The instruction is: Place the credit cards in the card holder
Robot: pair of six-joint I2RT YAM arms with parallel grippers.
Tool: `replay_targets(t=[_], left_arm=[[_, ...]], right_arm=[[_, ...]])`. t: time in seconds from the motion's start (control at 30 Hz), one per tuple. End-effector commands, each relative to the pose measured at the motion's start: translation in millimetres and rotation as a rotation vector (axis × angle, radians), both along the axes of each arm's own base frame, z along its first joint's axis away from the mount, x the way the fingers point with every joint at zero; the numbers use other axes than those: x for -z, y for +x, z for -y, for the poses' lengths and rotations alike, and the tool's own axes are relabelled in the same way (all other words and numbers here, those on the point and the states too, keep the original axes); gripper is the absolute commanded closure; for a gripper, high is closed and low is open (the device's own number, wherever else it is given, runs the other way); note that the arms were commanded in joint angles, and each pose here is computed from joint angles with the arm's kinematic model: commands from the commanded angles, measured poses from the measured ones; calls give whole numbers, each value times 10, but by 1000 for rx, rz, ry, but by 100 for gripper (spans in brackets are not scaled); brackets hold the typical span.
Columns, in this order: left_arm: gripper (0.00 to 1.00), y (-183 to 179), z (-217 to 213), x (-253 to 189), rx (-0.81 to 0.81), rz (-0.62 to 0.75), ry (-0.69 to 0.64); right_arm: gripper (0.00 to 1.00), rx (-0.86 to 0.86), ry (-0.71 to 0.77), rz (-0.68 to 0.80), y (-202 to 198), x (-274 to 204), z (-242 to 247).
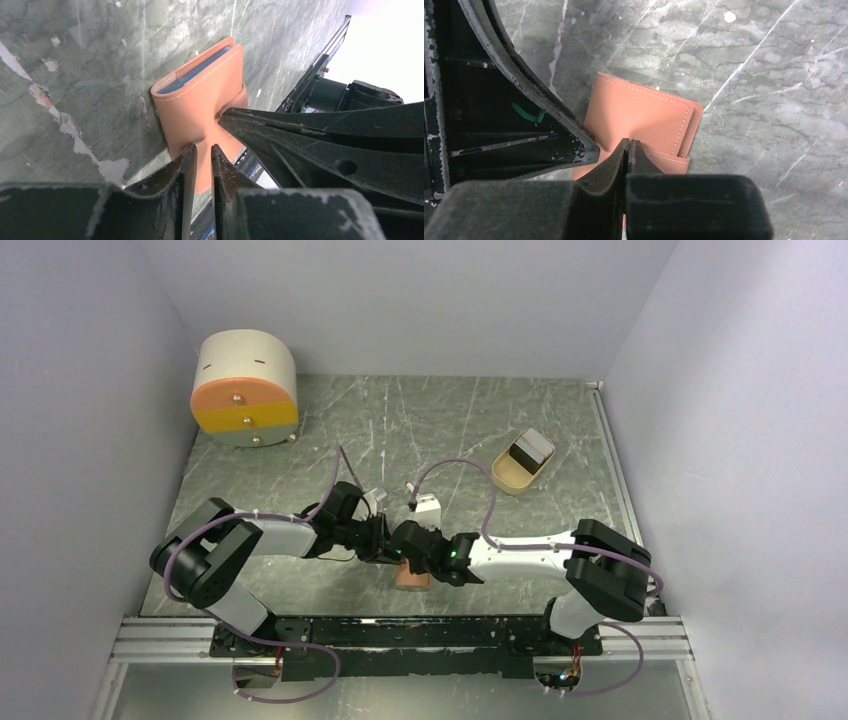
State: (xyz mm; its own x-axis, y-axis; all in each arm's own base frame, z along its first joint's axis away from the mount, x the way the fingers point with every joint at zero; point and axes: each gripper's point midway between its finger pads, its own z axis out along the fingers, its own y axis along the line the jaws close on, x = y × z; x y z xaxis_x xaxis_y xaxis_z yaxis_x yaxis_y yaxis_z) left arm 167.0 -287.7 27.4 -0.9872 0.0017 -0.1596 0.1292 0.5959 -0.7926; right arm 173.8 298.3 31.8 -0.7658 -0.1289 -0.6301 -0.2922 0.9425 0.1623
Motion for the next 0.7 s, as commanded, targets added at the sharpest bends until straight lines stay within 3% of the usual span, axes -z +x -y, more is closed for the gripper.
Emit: replay_targets(t=[0.0,0.23,0.67], left_arm=[[77,-73,-69,153,1,-21,43],[76,-97,-94,182,-6,-29,51],[77,-155,-124,245,-11,-52,53]], right_arm=[[100,30,-76,-18,-194,262,165],[100,95,-125,40,-294,406,322],[100,146,-77,84,-426,719,554]])
